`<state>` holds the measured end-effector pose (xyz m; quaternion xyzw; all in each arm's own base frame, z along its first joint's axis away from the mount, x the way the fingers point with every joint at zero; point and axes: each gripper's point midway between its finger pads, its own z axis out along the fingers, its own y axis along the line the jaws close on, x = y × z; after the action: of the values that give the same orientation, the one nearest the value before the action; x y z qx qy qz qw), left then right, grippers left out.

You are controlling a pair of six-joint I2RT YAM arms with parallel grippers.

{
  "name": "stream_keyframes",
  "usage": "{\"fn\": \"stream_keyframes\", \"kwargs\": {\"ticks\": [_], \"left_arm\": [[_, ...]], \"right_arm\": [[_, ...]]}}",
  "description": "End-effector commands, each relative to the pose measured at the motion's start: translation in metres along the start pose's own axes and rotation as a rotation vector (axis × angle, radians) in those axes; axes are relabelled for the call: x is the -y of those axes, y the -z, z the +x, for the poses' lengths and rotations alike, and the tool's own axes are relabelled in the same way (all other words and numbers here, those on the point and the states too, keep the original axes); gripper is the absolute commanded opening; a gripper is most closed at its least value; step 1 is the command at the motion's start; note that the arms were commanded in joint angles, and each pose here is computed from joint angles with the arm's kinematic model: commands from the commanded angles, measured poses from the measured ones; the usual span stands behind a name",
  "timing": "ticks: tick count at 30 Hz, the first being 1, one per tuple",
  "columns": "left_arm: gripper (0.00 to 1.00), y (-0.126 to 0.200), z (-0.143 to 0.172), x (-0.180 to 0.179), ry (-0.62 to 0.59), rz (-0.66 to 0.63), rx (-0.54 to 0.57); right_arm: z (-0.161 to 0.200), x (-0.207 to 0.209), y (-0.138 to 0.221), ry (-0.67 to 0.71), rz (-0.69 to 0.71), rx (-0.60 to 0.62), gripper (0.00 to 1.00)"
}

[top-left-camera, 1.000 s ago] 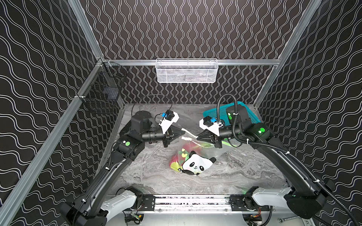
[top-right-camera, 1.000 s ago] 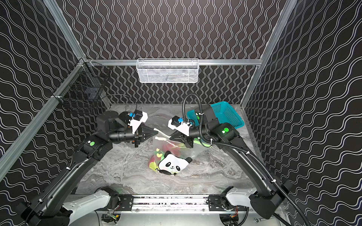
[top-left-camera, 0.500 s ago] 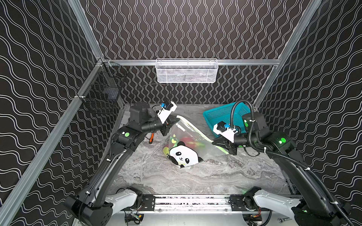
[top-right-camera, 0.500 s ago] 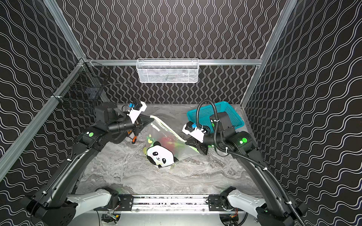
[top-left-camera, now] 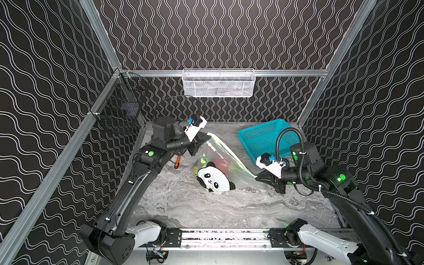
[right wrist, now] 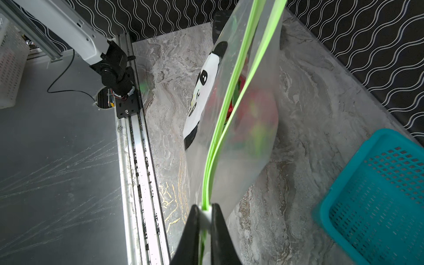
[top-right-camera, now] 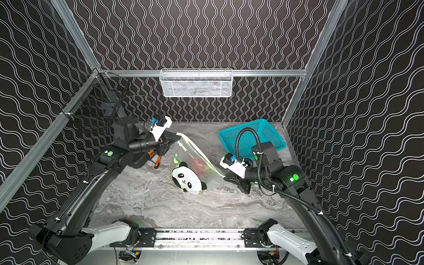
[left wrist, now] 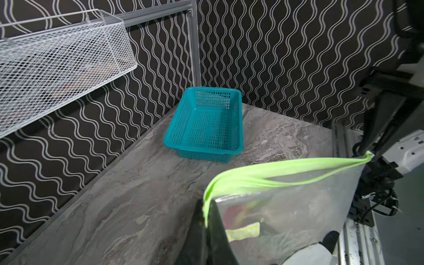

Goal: Open the zip-top bag and take out the dragon fruit
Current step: Unzip the zipper on the zipper food storage bag, then open the zipper of the food storage bag at the center of the board.

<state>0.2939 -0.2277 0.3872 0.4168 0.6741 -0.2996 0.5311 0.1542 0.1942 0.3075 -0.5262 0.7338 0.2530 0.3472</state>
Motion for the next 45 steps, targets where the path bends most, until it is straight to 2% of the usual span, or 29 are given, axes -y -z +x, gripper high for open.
{"fn": "stream_keyframes", "kwargs": {"ticks": [1, 5, 8, 9, 11, 12, 14, 17, 20, 22, 30, 38, 45], "left_arm": [[0.0, 0.011, -0.032, 0.015, -0.136, 0.06, 0.116], [0.0, 0.016, -0.032, 0.034, -0.168, 0.133, 0.12], [0.0, 0.014, -0.029, 0.042, -0.151, 0.176, 0.12], [0.0, 0.015, -0.027, 0.044, -0.154, 0.18, 0.117], [0.0, 0.016, -0.025, 0.048, -0.158, 0.184, 0.106], [0.0, 0.016, -0.024, 0.05, -0.162, 0.186, 0.101], [0.0, 0.016, -0.023, 0.054, -0.162, 0.198, 0.093], [0.0, 0.016, -0.023, 0.056, -0.161, 0.204, 0.092], [0.0, 0.018, -0.024, 0.058, -0.168, 0.205, 0.095], [0.0, 0.019, -0.025, 0.06, -0.168, 0.207, 0.097], [0.0, 0.023, -0.021, 0.067, -0.16, 0.225, 0.097], [0.0, 0.022, -0.022, 0.071, -0.165, 0.241, 0.1], [0.0, 0.017, -0.021, 0.072, -0.171, 0.253, 0.102]], "right_arm": [[0.012, -0.016, 0.003, -0.04, -0.068, -0.039, 0.07], [0.027, -0.025, 0.008, -0.045, -0.07, -0.089, 0.13], [0.016, -0.022, 0.007, -0.047, -0.069, -0.048, 0.15], [0.009, -0.02, 0.008, -0.042, -0.065, -0.029, 0.19], [-0.015, -0.007, 0.015, -0.03, -0.003, 0.038, 0.46], [-0.028, 0.001, 0.021, -0.023, 0.04, 0.073, 0.5], [-0.06, 0.009, 0.032, -0.019, 0.074, 0.17, 0.51], [-0.089, 0.005, 0.031, -0.022, -0.008, 0.253, 0.49], [-0.089, 0.019, 0.014, -0.038, 0.0, 0.228, 0.47], [-0.087, 0.037, 0.004, -0.054, 0.06, 0.203, 0.49], [-0.101, 0.066, -0.018, -0.029, 0.092, 0.176, 0.53], [-0.101, 0.087, -0.042, -0.03, 0.105, 0.149, 0.54], [-0.095, 0.082, -0.053, -0.019, 0.056, 0.133, 0.52]]}}
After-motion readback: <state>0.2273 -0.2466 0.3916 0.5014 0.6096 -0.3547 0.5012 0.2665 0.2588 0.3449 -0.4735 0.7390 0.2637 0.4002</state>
